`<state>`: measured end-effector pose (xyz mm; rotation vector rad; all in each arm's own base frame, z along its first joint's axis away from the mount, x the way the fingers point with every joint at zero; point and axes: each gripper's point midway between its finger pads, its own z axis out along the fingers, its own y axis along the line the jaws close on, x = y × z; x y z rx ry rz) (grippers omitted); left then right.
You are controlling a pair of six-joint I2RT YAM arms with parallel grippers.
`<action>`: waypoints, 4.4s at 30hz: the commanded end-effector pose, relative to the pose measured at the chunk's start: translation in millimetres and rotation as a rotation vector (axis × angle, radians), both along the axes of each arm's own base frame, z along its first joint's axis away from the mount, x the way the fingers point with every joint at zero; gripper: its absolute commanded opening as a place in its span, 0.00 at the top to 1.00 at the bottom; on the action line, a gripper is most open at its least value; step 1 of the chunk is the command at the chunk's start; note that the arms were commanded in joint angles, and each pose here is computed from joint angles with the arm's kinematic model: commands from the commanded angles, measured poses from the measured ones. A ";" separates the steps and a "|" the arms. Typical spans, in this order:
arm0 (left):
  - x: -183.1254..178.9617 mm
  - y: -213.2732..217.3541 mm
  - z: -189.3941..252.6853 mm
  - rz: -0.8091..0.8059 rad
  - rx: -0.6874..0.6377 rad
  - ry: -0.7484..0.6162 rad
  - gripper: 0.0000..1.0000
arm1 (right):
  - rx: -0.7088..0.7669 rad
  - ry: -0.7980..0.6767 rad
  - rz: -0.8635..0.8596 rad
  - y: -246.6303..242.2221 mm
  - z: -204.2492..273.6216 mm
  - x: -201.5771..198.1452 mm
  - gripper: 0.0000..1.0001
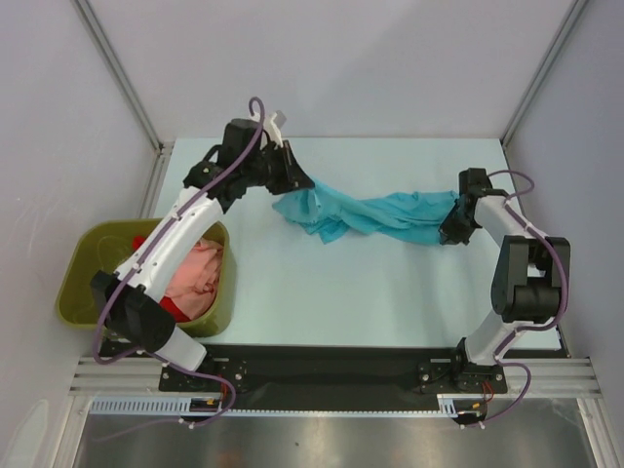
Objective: Fold and stack the t-shirts
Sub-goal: Flatten the tshirt out
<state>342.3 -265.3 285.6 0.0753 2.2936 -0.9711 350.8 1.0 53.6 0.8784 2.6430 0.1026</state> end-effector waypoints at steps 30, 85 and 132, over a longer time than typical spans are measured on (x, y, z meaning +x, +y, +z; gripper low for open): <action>-83.2 82.0 -169.8 0.090 0.268 0.349 1.00 | -0.093 0.053 0.126 -10.3 33.6 -69.8 1.00; -8.1 101.4 -230.6 0.141 0.528 0.364 0.74 | -0.032 0.058 0.175 9.4 17.5 -67.0 1.00; -7.2 118.2 -213.6 0.234 0.579 0.272 1.00 | -0.009 0.107 0.164 15.9 0.7 -72.3 0.97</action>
